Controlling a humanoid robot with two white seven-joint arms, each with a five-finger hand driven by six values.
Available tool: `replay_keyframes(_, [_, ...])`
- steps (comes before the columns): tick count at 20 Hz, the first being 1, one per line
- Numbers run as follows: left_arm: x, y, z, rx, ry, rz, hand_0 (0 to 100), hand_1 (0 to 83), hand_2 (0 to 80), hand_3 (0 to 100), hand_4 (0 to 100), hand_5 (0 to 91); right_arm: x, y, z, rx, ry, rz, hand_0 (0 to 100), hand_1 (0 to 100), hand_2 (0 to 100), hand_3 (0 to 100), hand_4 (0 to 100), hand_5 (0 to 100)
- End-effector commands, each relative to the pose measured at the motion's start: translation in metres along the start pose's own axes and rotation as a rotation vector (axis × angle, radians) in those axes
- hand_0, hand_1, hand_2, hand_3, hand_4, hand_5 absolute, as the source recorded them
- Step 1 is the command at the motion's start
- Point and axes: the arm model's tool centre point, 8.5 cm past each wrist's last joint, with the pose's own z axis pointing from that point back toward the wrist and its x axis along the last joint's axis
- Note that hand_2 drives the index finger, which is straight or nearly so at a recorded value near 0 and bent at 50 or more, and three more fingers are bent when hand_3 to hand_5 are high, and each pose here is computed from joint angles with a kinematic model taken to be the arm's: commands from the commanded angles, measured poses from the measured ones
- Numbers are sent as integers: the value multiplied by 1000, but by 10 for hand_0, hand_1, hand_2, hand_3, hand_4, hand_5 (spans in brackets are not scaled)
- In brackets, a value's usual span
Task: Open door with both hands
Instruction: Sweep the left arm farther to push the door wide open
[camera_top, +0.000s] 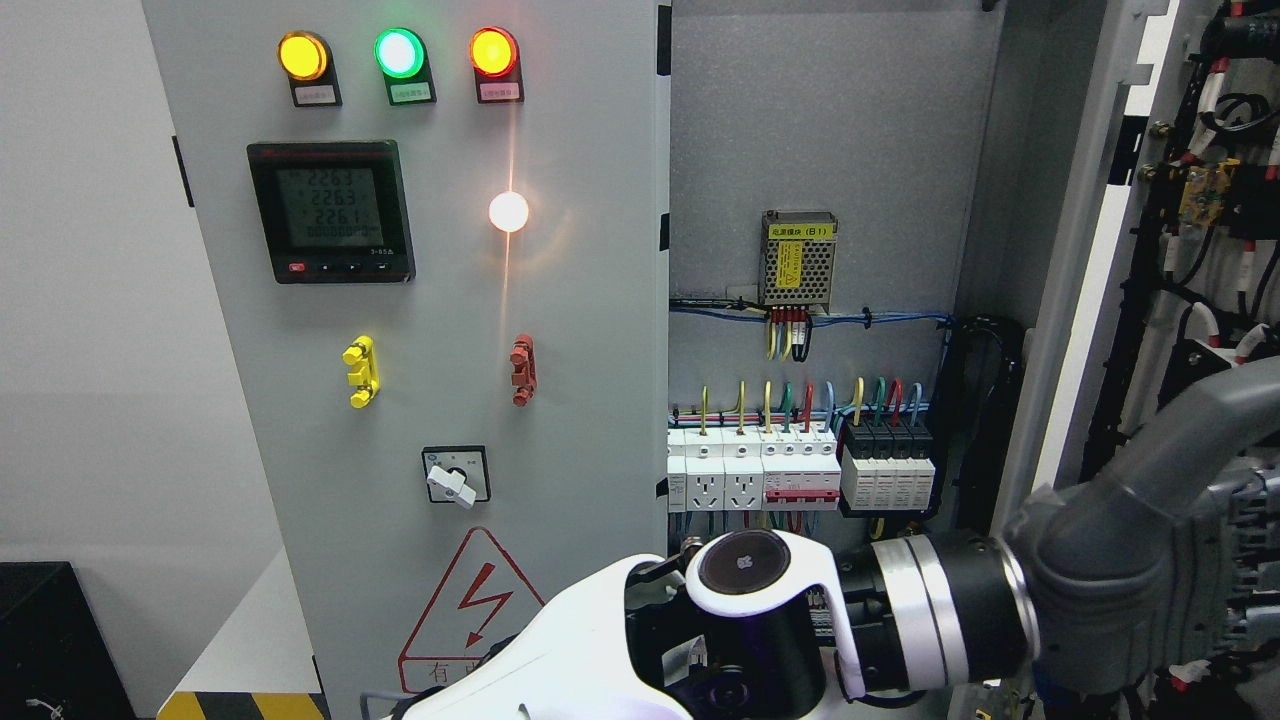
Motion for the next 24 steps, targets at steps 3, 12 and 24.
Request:
replay_keyframes(3, [-23,4,-34,14,47,20,0,0,0,0,0,0,0,0,0,-1,1,-25,193,0,0,0,0,0])
replay_keyframes(12, [-22,12,-38,35,70,-3,0,0,0,0,0,0,0,0,0,-1,1,-25,193,0,0,0,0,0])
replay_keyframes(24, [-16,3,-26,9,65,-30,0,0,0,0,0,0,0,0,0,-1,1,-25,193,0,0,0,0,0])
